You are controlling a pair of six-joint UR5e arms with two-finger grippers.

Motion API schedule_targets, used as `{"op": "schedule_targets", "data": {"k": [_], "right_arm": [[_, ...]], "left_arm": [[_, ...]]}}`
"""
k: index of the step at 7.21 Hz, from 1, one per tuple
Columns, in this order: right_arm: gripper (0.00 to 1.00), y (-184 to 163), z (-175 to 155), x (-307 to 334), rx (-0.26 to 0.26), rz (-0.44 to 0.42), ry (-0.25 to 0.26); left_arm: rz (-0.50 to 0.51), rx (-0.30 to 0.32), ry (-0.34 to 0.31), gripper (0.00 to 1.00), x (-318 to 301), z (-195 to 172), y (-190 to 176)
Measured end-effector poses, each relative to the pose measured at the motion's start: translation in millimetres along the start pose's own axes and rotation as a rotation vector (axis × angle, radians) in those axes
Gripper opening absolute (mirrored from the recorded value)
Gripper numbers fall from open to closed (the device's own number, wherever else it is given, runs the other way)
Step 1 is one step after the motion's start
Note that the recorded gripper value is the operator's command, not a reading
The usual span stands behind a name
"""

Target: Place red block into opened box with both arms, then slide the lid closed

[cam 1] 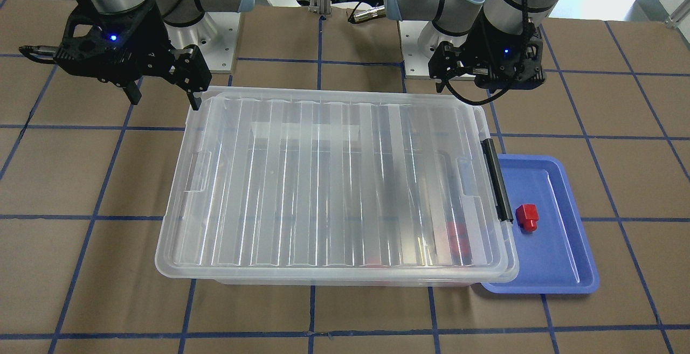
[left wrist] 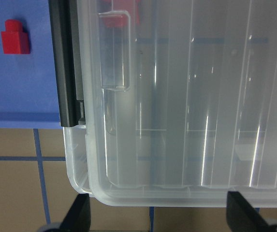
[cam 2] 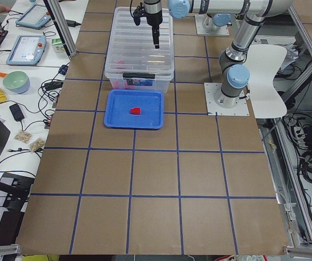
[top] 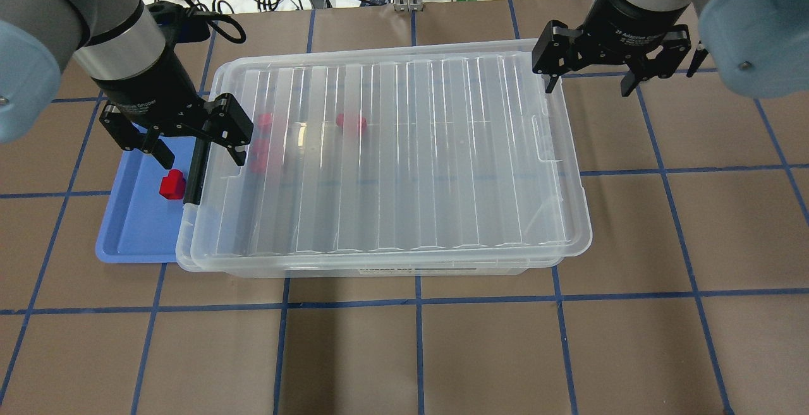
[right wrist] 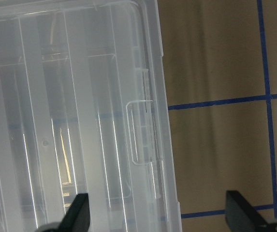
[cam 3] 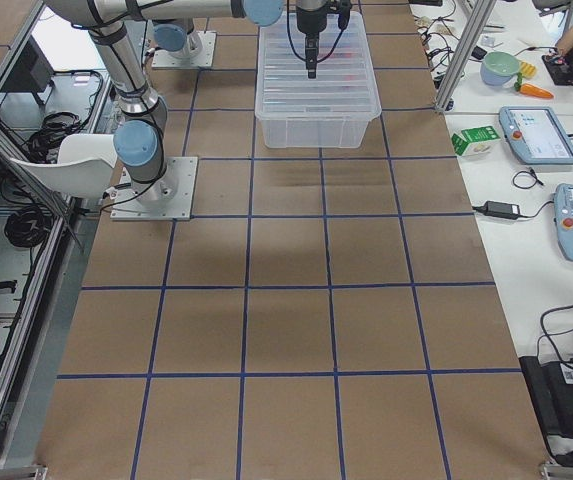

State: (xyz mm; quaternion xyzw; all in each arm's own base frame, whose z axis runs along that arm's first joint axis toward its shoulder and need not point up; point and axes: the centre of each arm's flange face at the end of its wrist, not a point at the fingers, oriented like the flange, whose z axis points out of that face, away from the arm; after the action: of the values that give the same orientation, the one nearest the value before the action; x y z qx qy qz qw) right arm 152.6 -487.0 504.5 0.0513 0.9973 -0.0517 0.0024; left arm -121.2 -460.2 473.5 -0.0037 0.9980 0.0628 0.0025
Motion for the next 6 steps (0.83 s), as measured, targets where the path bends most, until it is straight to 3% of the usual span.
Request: {"op": "schedule_targets", "data": {"k": [4, 6], "right_arm": [[1.0, -4, 5, 11, -0.005, -0.052, 0.004], [1.0, -3, 36, 24, -0.035, -0.08, -0.003]], "left_arm": [[-0.002, 0.002, -0.002, 1.0, 0, -1, 3], [-0.003, 0.002, -0.004, 1.0, -1, -1, 3]]}}
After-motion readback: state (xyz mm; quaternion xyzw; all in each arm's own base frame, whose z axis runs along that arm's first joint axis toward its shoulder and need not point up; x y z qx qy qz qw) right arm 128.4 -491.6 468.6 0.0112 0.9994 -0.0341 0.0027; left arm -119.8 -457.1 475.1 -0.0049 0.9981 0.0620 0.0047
